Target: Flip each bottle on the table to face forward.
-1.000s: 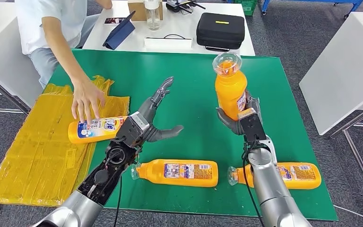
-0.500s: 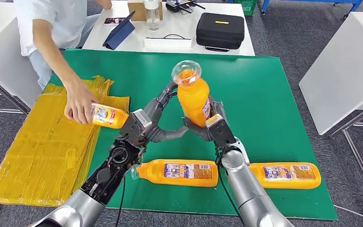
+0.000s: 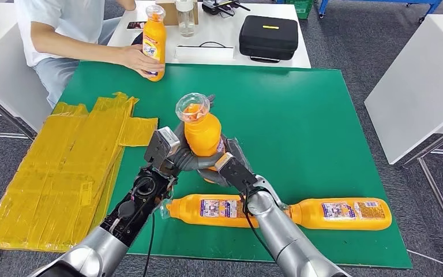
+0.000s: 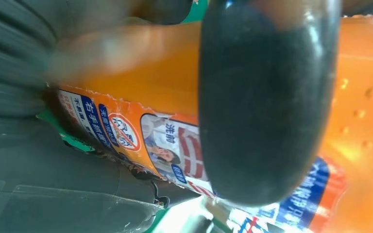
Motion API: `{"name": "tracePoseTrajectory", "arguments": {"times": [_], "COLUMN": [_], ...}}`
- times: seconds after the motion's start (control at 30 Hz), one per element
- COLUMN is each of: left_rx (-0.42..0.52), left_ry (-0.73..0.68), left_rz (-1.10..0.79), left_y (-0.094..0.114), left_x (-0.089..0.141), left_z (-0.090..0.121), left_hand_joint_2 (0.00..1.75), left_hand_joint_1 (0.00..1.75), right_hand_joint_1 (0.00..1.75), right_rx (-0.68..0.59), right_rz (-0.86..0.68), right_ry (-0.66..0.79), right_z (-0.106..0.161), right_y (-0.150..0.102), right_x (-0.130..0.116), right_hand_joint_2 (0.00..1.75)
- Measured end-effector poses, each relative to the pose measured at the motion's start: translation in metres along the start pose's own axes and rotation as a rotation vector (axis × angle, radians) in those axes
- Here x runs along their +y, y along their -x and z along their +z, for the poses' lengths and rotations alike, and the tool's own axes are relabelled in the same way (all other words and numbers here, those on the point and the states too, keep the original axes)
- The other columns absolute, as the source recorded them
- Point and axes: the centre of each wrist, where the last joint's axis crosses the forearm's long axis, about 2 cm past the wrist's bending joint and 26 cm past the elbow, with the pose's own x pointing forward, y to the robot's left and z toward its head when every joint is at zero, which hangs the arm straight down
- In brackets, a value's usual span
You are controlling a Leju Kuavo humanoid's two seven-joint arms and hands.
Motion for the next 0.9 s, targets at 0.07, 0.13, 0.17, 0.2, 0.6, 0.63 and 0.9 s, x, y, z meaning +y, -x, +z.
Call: {"name": "tracePoseTrajectory", "arguments": {"times": [0.07, 0.13, 0.17, 0.2, 0.6, 0.63, 0.9], "left_rx": [0.008, 0.016, 0.02, 0.024, 0.019, 0.019, 0.016], "left_ry": [0.0, 0.0, -0.001, -0.002, -0.015, -0.016, -0.022], "left_rz": [0.015, 0.025, 0.028, 0.03, 0.09, 0.092, 0.102], "left_y": [0.003, 0.005, 0.006, 0.007, 0.012, 0.012, 0.013], "left_x": [0.0, 0.001, 0.001, 0.001, 0.0, -0.001, -0.002], "left_z": [0.002, 0.003, 0.003, 0.004, 0.006, 0.006, 0.005], "left_hand_joint_2": [1.75, 1.75, 1.75, 1.75, 1.75, 1.75, 1.75], "left_hand_joint_1": [0.0, 0.0, 0.0, 0.0, 1.75, 1.75, 1.75], "right_hand_joint_1": [1.75, 1.75, 1.75, 1.75, 1.75, 1.75, 1.75], "right_rx": [0.014, 0.025, 0.031, 0.035, 0.066, 0.065, 0.065], "right_rz": [-0.013, -0.021, -0.024, -0.025, -0.014, -0.011, -0.004], "right_ry": [-0.015, -0.025, -0.03, -0.034, -0.043, -0.04, -0.028], "right_z": [0.0, 0.001, 0.002, 0.002, 0.006, 0.007, 0.009], "right_y": [0.002, 0.004, 0.005, 0.006, 0.012, 0.012, 0.013], "right_x": [0.001, 0.002, 0.002, 0.002, 0.004, 0.004, 0.005], "right_hand_joint_2": [1.75, 1.75, 1.75, 1.75, 1.75, 1.75, 1.75]}}
